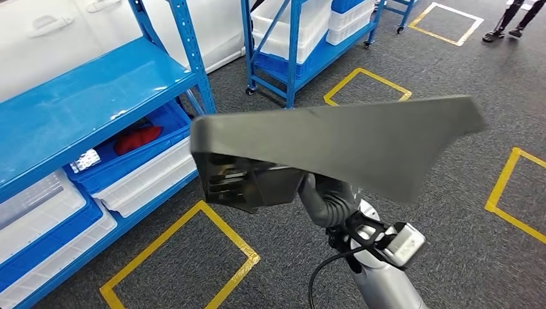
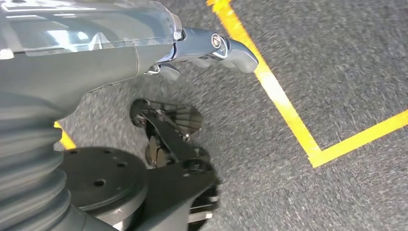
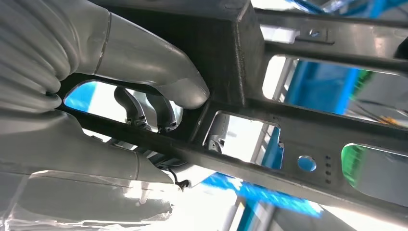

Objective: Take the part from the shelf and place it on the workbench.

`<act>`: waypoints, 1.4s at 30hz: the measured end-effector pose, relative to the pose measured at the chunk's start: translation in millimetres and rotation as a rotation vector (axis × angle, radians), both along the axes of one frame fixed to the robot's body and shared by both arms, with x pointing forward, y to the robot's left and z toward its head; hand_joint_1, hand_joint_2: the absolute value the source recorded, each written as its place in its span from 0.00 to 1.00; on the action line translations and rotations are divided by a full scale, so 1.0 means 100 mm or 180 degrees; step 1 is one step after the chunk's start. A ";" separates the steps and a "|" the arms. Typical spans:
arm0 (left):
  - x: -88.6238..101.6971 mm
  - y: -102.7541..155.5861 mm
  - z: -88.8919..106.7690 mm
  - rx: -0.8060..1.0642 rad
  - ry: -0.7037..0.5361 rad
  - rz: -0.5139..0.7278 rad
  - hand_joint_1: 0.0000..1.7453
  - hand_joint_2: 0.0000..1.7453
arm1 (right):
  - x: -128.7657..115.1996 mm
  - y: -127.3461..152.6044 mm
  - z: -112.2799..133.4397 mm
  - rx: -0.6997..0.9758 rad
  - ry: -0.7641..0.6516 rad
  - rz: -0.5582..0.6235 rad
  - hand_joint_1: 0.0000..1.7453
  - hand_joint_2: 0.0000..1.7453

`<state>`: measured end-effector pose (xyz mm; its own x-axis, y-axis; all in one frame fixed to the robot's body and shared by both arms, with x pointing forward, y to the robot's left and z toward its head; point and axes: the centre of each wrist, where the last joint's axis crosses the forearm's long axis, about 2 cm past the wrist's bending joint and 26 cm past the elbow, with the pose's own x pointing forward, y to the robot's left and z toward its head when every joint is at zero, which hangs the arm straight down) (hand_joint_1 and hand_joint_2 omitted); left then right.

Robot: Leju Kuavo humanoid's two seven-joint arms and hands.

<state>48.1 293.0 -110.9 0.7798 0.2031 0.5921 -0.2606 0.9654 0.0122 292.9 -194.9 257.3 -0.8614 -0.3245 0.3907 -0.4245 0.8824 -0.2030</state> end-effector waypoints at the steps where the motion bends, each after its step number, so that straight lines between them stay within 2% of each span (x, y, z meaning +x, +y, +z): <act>1: 0.00 0.01 0.00 0.0007 0.0003 -0.0009 0.00 1.00 | -0.05 -0.03 0.03 0.0039 -0.0052 0.0006 1.00 1.00; 7: 0.03 0.06 0.00 0.0025 0.0090 -0.0039 0.00 1.00 | -0.29 -0.13 0.11 0.0162 -0.0224 0.0039 1.00 1.00; 14: 0.00 0.13 0.00 0.0028 0.0262 -0.0022 0.00 1.00 | -0.40 -0.19 0.07 0.0170 -0.0207 -0.0014 1.00 1.00; 23: 0.04 0.20 0.01 0.0063 0.0328 -0.0020 0.00 1.00 | -0.42 -0.30 0.09 0.0171 -0.0232 -0.0069 1.00 1.00; 42: -0.02 0.26 0.00 0.0085 0.0524 0.0029 0.00 1.00 | -0.43 -0.42 -0.04 0.0016 -0.0104 -0.0073 1.00 1.00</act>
